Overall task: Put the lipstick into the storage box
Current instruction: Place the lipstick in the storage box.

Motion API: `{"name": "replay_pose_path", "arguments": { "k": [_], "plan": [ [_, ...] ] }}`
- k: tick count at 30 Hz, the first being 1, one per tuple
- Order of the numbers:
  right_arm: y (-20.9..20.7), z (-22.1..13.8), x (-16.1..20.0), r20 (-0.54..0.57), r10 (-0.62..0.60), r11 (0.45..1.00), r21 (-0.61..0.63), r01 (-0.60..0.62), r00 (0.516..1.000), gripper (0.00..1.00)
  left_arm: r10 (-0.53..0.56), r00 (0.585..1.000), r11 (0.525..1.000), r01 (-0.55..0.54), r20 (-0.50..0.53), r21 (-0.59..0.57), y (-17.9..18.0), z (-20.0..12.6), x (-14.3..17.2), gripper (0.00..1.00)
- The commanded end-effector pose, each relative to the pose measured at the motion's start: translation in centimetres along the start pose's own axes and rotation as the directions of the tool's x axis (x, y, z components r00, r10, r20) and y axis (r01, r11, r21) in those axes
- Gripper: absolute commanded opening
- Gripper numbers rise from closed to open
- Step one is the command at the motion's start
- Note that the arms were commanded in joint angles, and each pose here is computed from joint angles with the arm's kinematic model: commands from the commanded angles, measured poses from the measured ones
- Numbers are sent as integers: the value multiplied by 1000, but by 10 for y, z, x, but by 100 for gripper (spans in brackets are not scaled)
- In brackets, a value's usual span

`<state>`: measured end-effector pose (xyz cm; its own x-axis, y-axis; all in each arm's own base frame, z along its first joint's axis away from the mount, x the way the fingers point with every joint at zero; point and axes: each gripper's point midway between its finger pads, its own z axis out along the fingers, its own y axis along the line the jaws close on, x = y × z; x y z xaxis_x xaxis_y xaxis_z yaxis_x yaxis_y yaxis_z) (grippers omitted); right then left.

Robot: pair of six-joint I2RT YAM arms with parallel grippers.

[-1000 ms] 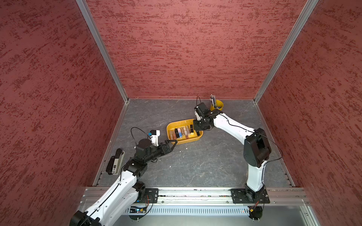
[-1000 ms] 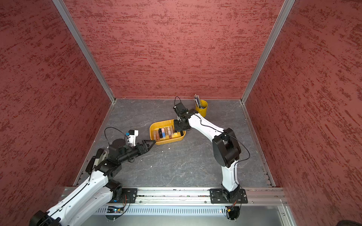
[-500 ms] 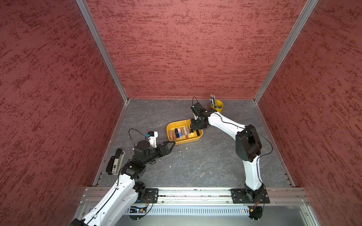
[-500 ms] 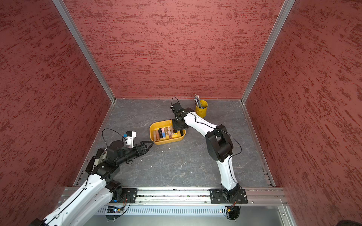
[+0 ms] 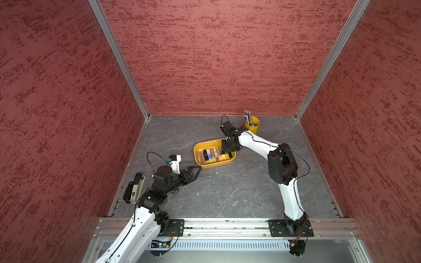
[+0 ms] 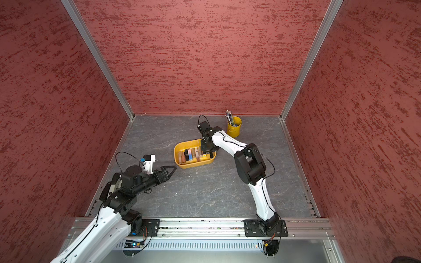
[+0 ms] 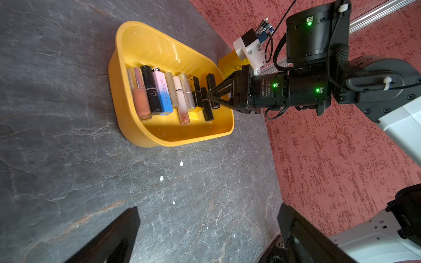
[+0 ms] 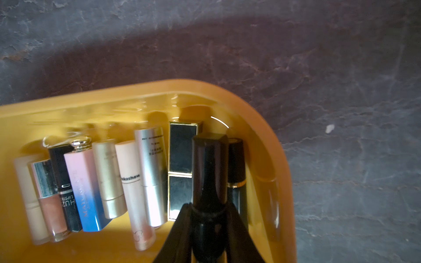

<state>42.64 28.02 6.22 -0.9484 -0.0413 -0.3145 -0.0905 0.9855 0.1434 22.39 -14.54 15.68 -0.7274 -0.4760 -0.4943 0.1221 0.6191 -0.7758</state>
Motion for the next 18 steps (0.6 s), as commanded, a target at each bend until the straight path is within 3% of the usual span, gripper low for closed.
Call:
{"name": "replay_pose_path", "arguments": {
  "k": [1, 9, 18],
  "plan": [
    [-7, 6, -8, 14, 20, 999, 29, -21, 1000, 24, 6, 1000, 1000, -6, 0, -25, 9, 0, 3, 100],
    [-5, 17, -8, -4, 24, 1000, 19, -23, 1000, 26, 4, 1000, 999, -3, 4, -31, 11, -1, 2, 100],
    [-2, 13, -8, -2, 17, 1000, 5, -17, 1000, 40, 0, 1000, 999, 0, 4, -35, 13, -1, 2, 100]
  ]
}}
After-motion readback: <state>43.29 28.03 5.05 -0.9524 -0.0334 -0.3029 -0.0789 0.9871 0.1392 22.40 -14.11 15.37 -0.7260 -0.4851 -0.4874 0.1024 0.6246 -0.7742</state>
